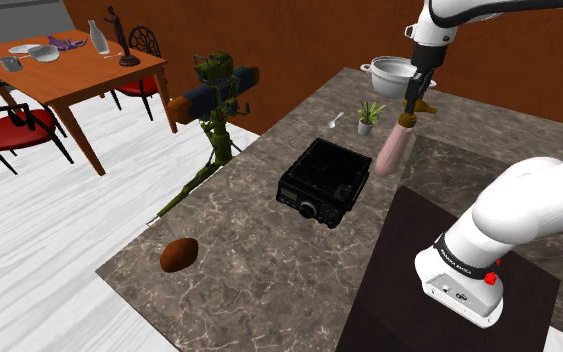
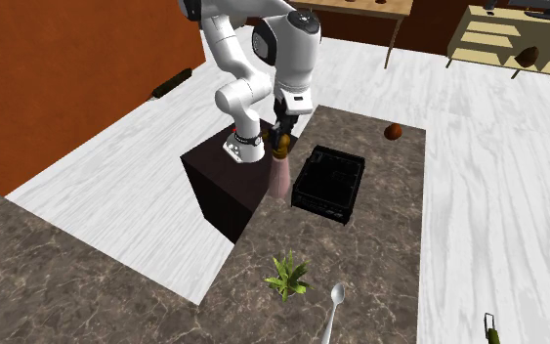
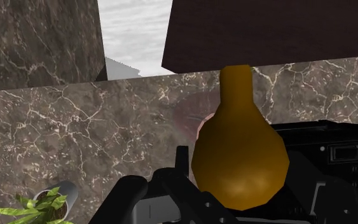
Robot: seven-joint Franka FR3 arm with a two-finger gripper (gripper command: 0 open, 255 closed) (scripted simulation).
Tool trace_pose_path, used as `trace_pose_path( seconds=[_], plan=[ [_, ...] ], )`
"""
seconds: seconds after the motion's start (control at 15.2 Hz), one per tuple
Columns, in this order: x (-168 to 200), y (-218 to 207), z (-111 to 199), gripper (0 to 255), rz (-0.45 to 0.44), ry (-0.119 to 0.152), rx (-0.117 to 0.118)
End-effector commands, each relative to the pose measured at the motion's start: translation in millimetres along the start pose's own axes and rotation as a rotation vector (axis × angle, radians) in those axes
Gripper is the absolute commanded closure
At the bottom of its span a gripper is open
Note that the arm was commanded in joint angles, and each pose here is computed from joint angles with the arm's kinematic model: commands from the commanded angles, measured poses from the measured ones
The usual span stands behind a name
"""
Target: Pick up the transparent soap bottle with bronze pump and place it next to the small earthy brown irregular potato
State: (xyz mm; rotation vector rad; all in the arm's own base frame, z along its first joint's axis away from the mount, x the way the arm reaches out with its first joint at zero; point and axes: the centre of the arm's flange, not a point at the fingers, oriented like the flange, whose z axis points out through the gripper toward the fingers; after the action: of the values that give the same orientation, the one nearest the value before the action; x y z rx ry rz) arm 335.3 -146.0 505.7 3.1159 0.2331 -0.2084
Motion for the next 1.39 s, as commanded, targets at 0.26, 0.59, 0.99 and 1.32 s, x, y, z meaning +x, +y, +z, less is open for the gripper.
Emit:
trace_pose_path(
  seconds=[0.26,0.59,0.99,1.32],
  plan=[
    [-4.7,0.2,-31.4,255,0.0,0.0,0.0],
    [-8.2,0.2,-57.6,255,0.0,0.0,0.0],
    [-12.4,0.2,-89.0,255,0.0,0.0,0.0],
    [-15.9,0.2,-115.1,255,0.0,0.0,0.0]
  ],
)
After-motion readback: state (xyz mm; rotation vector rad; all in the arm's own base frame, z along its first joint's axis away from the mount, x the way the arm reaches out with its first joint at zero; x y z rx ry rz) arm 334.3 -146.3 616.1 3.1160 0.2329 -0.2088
